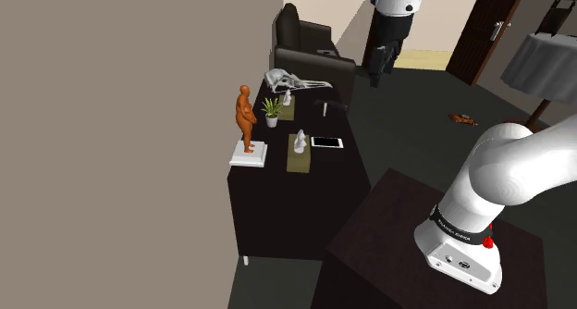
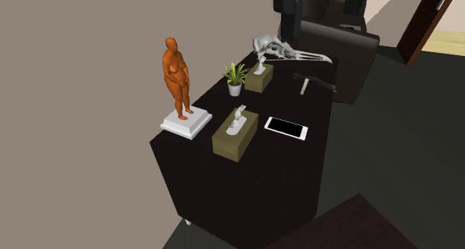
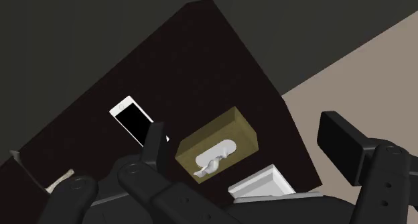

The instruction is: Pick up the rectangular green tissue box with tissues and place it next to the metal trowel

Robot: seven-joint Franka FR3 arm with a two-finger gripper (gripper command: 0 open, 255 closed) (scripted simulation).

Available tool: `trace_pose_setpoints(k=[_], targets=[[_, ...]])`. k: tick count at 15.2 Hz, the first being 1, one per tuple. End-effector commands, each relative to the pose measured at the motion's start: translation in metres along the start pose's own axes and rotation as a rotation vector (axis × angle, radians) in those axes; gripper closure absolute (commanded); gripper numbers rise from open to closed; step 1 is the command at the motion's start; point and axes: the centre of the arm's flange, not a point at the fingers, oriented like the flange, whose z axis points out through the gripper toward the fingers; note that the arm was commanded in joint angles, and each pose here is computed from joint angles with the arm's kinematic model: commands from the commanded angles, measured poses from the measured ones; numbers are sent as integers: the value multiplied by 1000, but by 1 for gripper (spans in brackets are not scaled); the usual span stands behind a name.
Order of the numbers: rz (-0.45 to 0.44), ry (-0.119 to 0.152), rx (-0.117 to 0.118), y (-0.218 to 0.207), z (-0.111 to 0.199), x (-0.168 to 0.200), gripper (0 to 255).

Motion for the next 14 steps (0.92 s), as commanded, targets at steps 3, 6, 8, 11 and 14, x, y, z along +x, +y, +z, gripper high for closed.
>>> trace_pose_setpoints(k=[3,6,8,11,14], targets=[[-4,11,36,11,22,13,0],[-11,28,89,26,54,32,0],[-16,39,124,35,76,45,0],[-22,56,178,47,110,66,0],[-29,73,231,57,143,87,0]])
